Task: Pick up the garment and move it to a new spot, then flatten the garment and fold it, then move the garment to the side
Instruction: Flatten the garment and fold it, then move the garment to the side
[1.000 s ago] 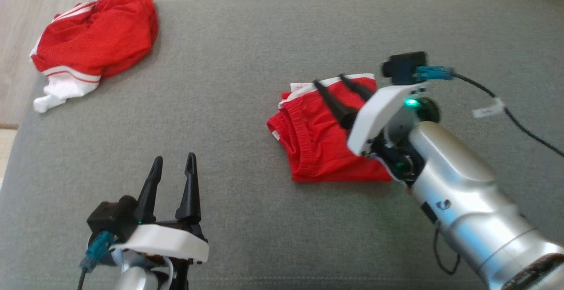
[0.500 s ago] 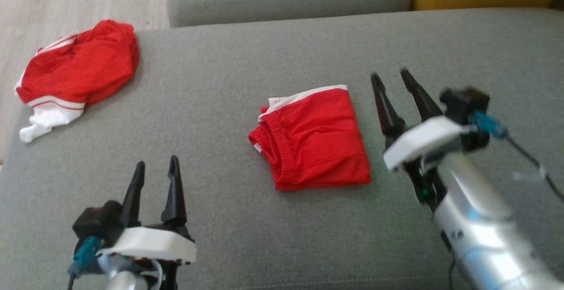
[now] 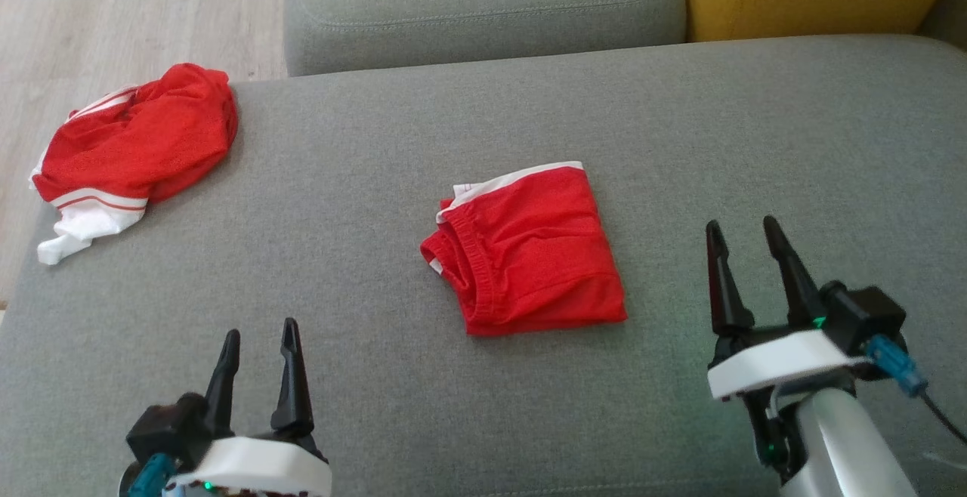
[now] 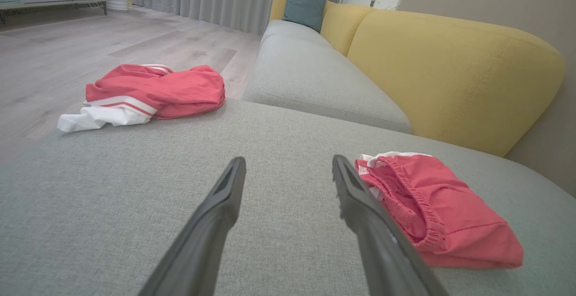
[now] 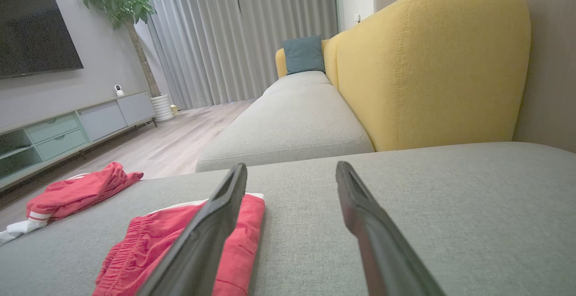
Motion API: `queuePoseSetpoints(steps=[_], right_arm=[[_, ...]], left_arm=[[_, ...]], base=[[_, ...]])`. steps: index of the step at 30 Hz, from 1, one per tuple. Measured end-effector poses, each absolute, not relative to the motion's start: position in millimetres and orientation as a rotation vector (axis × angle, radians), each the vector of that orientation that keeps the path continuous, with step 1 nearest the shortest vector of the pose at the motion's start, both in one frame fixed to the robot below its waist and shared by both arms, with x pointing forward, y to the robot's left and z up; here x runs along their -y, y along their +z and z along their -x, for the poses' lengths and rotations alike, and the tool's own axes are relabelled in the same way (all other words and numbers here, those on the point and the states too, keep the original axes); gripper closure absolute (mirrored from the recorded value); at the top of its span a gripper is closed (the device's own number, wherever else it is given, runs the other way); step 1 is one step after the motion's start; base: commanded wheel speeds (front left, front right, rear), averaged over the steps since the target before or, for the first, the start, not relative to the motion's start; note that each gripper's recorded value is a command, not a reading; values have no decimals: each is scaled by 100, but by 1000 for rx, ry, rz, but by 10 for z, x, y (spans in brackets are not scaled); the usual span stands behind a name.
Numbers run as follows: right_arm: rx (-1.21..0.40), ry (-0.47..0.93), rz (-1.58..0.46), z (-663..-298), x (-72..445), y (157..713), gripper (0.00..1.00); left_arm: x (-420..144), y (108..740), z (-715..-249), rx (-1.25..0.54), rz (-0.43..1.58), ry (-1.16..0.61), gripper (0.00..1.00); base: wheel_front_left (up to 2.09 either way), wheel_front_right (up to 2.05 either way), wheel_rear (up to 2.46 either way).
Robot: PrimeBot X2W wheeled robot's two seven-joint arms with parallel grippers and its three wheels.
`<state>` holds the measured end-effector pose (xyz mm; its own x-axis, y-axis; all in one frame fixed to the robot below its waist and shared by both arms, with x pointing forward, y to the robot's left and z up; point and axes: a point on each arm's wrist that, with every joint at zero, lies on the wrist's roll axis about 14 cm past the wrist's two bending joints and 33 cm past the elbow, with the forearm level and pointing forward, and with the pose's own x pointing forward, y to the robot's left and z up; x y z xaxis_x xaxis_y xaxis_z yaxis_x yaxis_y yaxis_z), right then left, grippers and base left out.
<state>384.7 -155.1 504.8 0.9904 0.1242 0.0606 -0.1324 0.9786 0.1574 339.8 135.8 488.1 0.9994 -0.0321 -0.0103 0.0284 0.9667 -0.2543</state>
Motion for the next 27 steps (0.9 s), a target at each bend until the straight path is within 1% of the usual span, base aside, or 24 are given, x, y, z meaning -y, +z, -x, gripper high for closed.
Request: queuePoseSetpoints(steps=[13, 27], right_arm=[[83, 144, -185, -3816, 1487, 5154, 0], [37, 144, -175, -3834, 1488, 5080, 0]], left_arm=[[-1380, 4897, -3397, -4, 249, -29, 0], [-1365, 4868, -3398, -11, 248, -32, 0]], base=[[0, 0, 0], [0, 0, 0]])
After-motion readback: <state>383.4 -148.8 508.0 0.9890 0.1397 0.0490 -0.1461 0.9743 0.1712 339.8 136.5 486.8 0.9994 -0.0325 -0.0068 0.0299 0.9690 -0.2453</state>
